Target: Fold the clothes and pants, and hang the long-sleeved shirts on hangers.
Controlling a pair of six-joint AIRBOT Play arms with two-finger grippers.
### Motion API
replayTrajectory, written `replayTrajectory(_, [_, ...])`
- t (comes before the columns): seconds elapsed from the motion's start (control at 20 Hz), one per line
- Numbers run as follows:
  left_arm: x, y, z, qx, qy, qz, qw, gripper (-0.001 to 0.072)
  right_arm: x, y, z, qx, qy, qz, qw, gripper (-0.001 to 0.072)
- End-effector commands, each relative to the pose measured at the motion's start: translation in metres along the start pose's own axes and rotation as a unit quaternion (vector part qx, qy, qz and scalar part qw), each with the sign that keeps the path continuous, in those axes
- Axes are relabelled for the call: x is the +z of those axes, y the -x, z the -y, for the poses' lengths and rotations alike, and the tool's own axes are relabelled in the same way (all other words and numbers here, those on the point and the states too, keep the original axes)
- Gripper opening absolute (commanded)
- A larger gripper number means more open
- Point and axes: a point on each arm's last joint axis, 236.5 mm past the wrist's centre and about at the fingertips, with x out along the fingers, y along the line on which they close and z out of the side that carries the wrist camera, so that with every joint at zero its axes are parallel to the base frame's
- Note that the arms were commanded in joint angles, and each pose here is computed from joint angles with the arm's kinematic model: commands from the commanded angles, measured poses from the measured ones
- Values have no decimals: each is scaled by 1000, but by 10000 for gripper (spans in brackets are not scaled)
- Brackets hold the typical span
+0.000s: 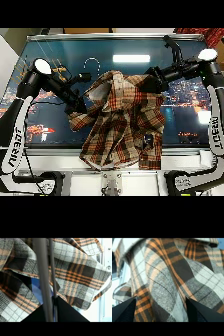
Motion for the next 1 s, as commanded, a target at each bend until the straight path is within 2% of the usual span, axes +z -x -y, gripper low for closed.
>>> replayTrajectory(0.0, [10, 1, 5, -9, -6, 20, 1000, 20, -5, 0, 10, -21, -1, -9, 1000, 659])
replayTrajectory(0.05, [10, 1, 5, -9, -6, 20, 1000, 20, -5, 0, 10, -21, -1, -9, 1000, 657])
replayTrajectory(0.1, [10, 1, 5, -9, -6, 20, 1000, 19, -4, 0, 10, -21, -1, -9, 1000, 584])
replayTrajectory(0.15, [10, 1, 5, -9, -6, 20, 1000, 20, -5, 0, 10, -21, -1, -9, 1000, 278])
replayTrajectory(0.2, [10, 1, 5, -9, -6, 20, 1000, 20, -5, 0, 10, -21, -1, -9, 1000, 34])
replayTrajectory(0.55, [10, 1, 5, -9, -6, 20, 1000, 19, -4, 0, 10, -22, 0, -7, 1000, 28])
replayTrajectory(0.75, [11, 1, 0, 1, -5, 24, 1000, 20, -4, 0, 10, -20, 92, -9, 996, 26])
replayTrajectory(0.95, [13, 1, -5, 12, -5, 28, 1000, 19, -4, 0, 10, -20, 106, -9, 994, 26])
